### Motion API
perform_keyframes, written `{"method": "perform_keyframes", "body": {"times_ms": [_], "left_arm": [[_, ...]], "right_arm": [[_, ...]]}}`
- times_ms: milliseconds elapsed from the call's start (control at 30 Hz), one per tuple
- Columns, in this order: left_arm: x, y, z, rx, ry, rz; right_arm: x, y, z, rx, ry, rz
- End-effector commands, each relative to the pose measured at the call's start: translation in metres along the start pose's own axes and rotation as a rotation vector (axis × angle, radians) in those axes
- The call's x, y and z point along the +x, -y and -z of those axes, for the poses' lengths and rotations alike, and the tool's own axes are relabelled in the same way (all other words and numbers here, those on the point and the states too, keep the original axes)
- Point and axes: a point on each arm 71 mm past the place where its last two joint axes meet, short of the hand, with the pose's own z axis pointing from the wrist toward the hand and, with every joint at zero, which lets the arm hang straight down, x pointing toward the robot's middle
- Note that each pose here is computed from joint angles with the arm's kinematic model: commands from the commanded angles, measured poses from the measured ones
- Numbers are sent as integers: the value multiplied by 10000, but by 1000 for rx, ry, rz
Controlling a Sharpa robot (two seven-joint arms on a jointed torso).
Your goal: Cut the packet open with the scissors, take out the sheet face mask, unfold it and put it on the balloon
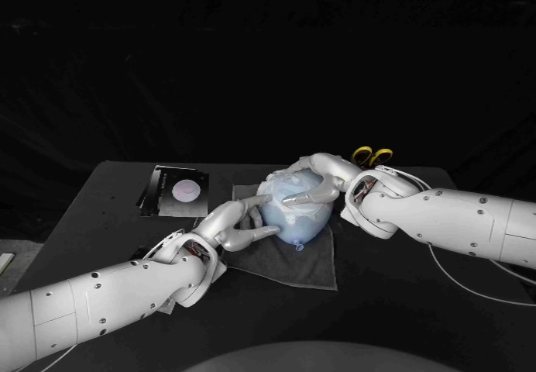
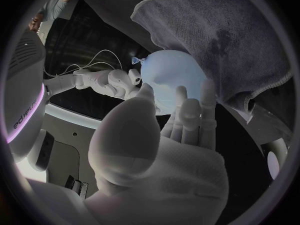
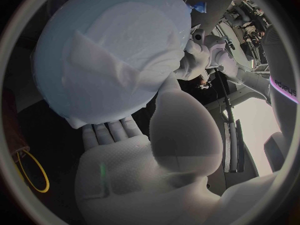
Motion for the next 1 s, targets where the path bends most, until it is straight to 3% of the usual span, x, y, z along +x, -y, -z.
{"method": "perform_keyframes", "body": {"times_ms": [33, 800, 1000], "left_arm": [[73, -17, 19, -24, -62, 5], [16, -4, 177, 10, -71, 6], [-100, -23, 260, 36, 22, 41]], "right_arm": [[82, 55, 24, 29, -56, 4], [89, 80, 24, 44, -69, 9], [90, 81, 26, 44, -70, 9]]}}
